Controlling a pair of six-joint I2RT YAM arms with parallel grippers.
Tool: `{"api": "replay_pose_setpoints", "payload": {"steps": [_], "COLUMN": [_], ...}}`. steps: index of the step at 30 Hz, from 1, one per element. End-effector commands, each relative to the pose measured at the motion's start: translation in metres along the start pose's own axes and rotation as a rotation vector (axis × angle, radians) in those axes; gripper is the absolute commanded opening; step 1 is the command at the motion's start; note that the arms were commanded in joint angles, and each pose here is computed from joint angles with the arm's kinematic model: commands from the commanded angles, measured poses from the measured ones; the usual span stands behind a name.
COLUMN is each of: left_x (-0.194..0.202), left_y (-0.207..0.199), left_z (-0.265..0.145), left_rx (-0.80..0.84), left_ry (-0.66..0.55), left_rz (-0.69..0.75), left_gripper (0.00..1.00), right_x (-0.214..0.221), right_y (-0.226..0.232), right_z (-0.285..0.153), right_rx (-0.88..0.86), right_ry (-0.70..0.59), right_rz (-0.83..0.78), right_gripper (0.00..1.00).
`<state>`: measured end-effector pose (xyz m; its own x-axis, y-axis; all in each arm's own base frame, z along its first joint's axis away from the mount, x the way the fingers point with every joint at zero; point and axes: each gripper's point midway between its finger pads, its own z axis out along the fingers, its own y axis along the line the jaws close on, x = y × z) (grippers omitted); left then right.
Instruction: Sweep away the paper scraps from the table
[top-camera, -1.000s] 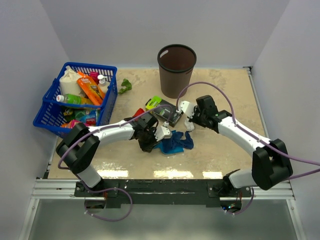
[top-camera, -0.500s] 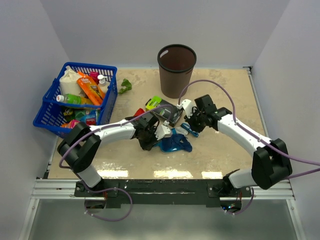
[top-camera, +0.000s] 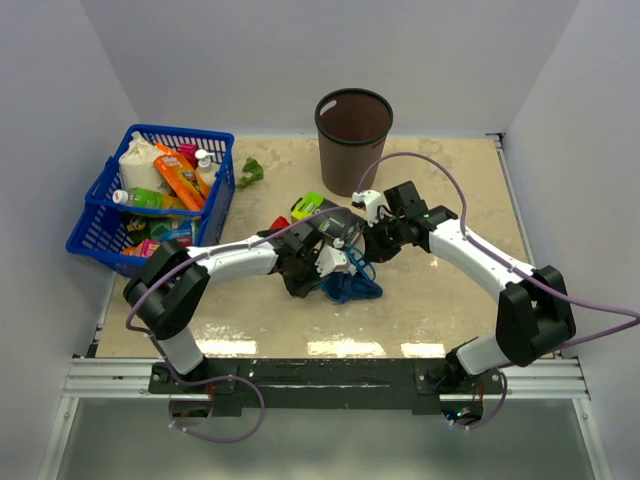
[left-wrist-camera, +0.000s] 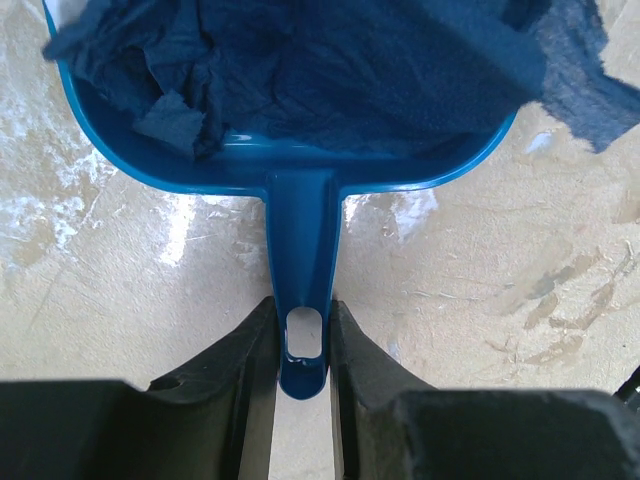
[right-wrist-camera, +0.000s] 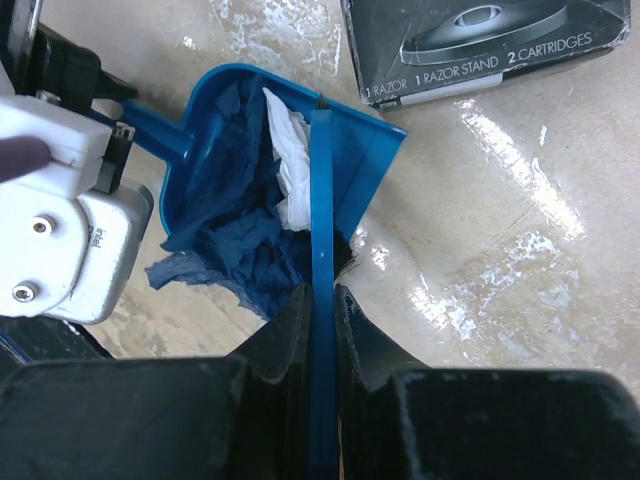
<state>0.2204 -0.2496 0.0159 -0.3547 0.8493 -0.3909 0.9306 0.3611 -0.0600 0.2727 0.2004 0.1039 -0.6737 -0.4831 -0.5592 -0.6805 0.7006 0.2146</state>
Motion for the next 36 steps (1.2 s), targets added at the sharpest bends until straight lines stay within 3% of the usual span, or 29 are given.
{"api": "replay_pose_setpoints", "payload": {"steps": [1,9,18,36], "left_x": [-0.004,-0.017,-0.022,-0.040], "left_y": [-0.012,-0.006,-0.006,-0.008], "left_z": [0.004,0.000,0.002,-0.013], "left_rx": [0.051,0.034,0.054,0.068], "left_ry": [-0.060,-0.147,-0.191,-0.286], "left_rz": [0.022,0.057,0.088,0.128], "left_gripper": [0.00,0.00,0.00,0.00], "right_x": [-0.023,-0.011,-0.029,-0.032], "right_y": [0.004,0.000,-0.009,-0.040], "right_z": [-0.009,-0.025,-0.054,-0.106], "right_rx": [-0.001,0.027,0.108,0.295], "right_ry": [-0.046,0.023,-0.014,-0.046], "right_rz": [0.024,-0.052,-0.161,-0.102], "right_gripper": [0.00,0.00,0.00,0.00]}}
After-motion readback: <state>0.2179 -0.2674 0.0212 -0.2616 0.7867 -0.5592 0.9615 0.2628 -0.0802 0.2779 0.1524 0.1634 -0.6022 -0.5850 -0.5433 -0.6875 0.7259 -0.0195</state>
